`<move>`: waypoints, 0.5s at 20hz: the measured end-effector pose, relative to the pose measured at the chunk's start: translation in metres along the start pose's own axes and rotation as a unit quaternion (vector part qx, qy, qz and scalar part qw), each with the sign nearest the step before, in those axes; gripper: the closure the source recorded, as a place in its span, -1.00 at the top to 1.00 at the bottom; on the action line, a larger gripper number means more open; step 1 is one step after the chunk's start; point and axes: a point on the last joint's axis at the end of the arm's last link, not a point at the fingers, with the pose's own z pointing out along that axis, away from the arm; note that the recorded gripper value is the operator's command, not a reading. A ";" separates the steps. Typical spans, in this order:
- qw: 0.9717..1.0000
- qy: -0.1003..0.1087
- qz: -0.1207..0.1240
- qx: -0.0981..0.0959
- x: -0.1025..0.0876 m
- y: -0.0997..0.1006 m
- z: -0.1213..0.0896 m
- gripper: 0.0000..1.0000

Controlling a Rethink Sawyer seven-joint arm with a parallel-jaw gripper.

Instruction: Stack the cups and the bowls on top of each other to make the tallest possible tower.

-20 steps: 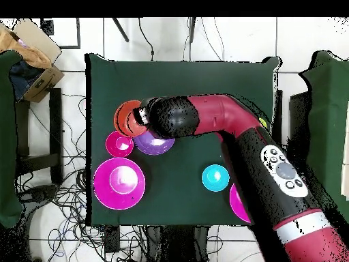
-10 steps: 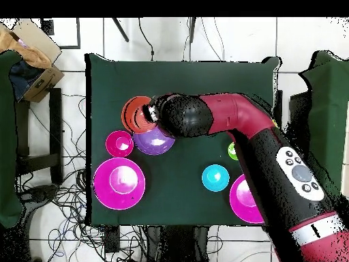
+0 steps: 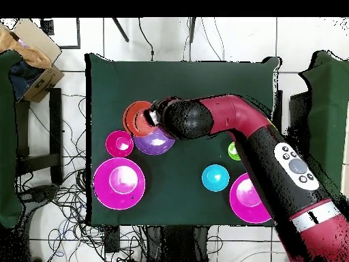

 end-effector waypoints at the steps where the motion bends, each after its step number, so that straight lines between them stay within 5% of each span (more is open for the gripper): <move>1: 1.000 -0.001 -0.001 -0.002 0.001 -0.001 0.002 -1.00; 10: 0.999 -0.019 -0.011 -0.024 0.022 -0.023 0.015 -1.00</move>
